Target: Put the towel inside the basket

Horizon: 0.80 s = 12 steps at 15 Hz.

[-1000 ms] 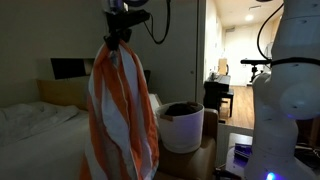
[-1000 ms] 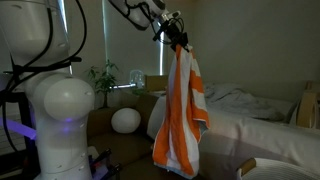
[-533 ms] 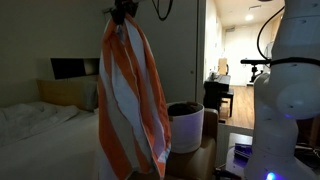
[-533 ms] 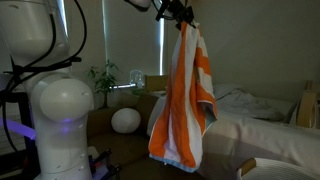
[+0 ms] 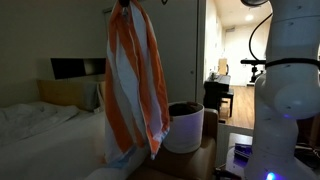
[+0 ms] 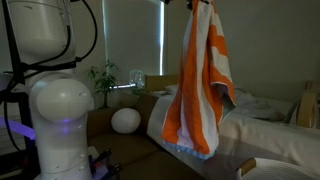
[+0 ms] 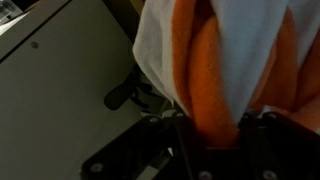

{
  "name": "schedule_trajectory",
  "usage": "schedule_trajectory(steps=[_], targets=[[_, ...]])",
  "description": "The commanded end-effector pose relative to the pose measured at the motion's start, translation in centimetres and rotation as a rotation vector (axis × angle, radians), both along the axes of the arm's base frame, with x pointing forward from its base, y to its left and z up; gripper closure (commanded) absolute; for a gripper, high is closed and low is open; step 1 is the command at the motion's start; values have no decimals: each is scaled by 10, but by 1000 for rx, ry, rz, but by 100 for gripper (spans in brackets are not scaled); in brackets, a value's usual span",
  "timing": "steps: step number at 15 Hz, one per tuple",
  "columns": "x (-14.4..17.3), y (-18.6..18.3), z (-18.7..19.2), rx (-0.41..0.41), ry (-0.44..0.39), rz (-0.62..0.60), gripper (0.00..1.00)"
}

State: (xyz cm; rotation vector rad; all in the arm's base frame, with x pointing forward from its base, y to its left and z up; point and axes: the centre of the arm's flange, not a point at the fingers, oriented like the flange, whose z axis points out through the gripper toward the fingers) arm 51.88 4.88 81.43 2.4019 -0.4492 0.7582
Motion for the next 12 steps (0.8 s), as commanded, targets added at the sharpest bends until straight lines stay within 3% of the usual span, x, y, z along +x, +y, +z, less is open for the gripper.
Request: schedule_trajectory(steps=[1,3,4,6,7,9,12], targets=[[3,-4,57,-49,-80,-19,89],[-5,3,51,-58,-108,22,89],[-4,-4,34,-17,-77,-16,78],[-5,2,36,-16,-81,-4,78],[-5,4,36,-16,-81,-1,89],[-3,16,20,-39,-35,28,89],[2,17,42,-87,-62,26,89]])
